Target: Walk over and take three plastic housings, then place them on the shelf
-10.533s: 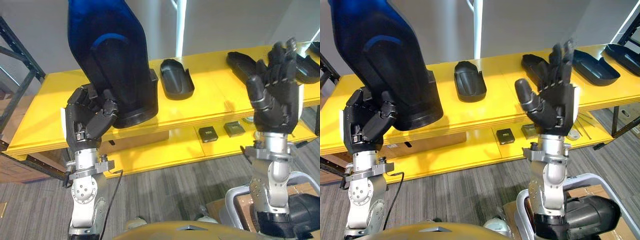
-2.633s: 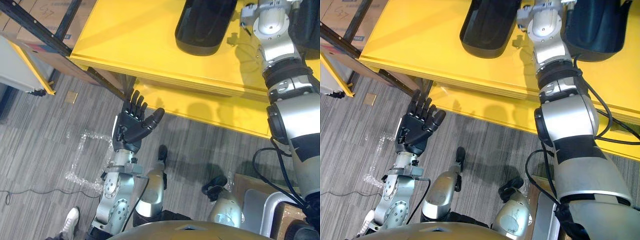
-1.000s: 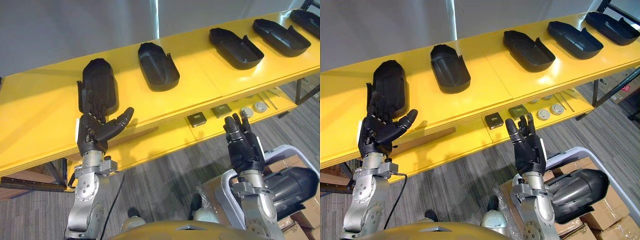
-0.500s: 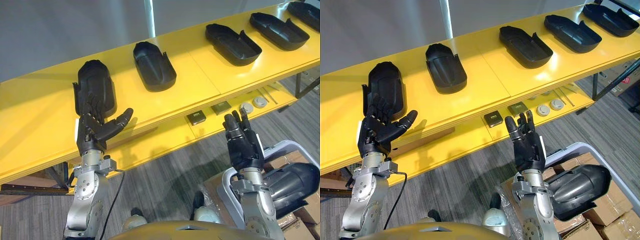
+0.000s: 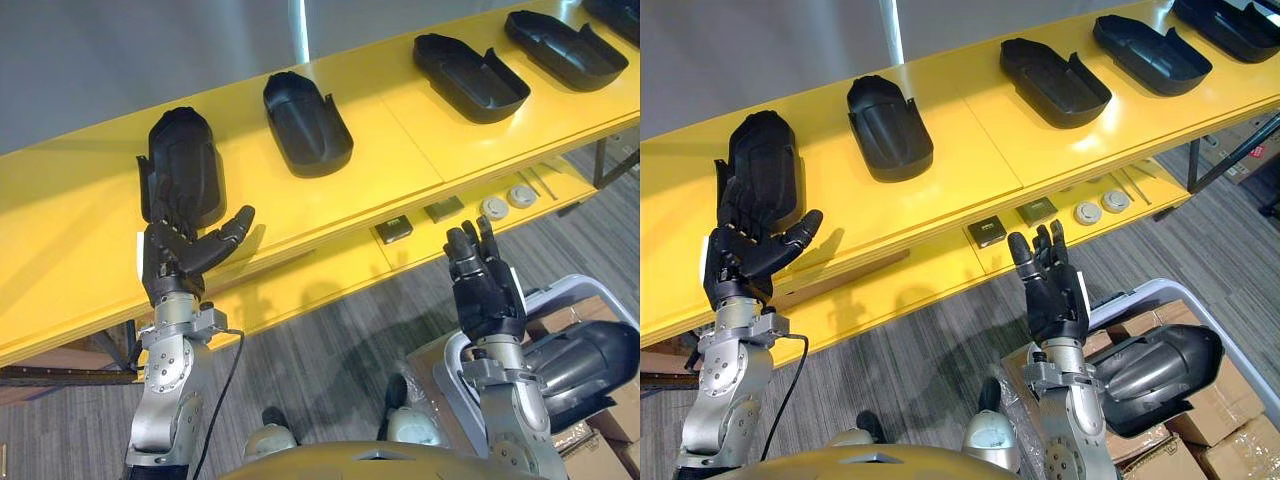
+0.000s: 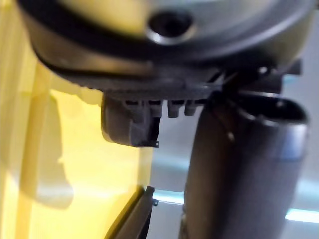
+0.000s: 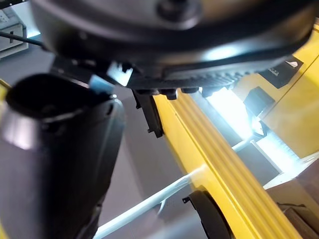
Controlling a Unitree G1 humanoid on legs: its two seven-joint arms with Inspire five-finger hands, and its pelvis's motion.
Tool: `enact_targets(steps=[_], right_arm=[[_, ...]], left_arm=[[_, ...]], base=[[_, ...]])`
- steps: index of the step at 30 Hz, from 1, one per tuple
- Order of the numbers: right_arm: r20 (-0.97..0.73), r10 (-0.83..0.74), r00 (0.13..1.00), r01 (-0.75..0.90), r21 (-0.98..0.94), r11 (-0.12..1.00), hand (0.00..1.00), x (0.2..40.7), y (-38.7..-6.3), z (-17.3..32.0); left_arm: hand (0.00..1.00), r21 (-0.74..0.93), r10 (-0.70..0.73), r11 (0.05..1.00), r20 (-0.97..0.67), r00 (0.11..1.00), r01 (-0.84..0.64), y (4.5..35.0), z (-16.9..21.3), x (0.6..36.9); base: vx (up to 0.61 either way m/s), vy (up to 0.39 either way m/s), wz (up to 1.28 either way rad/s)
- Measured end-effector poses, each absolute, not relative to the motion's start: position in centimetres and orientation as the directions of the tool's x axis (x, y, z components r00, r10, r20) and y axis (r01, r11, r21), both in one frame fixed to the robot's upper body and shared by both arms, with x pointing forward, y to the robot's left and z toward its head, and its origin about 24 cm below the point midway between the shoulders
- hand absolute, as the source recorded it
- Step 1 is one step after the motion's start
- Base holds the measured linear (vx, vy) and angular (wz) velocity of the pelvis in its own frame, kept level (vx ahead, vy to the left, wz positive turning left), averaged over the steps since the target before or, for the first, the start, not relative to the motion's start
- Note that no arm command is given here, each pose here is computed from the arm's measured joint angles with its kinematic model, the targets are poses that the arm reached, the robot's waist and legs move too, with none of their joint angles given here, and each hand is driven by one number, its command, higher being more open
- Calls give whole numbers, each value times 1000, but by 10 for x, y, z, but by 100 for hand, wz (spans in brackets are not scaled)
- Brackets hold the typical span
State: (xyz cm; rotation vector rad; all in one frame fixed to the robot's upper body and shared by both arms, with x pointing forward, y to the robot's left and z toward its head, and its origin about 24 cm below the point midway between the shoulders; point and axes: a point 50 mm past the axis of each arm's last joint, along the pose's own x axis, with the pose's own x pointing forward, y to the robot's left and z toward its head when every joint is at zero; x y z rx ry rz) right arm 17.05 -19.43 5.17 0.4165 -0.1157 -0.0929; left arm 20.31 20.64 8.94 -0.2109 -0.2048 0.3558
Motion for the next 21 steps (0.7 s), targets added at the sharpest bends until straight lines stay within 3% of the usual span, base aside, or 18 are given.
enact_targets(steps=[9, 12, 16, 17, 21], right_arm=[[112, -106, 988, 51, 408, 911, 100, 174, -194, 55], [114, -101, 988, 46, 409, 911, 100, 174, -193, 55], [133, -84, 988, 22, 409, 912, 100, 174, -192, 58], [146, -80, 986, 14, 408, 913, 100, 175, -191, 61], [183, -63, 981, -17, 406, 914, 100, 179, -189, 67]], left_arm=[[100, -260, 407, 898, 190, 894, -353, 210, 97, 208], [100, -258, 357, 918, 209, 911, -300, 207, 98, 208], [100, -257, 197, 957, 244, 949, -133, 197, 101, 202], [100, -267, 106, 963, 297, 949, -24, 190, 111, 194], [100, -265, -6, 953, 468, 884, 147, 186, 138, 183]], base=[[0, 0, 0], [0, 0, 0], [0, 0, 2], [0, 0, 4], [-25, -1, 12]])
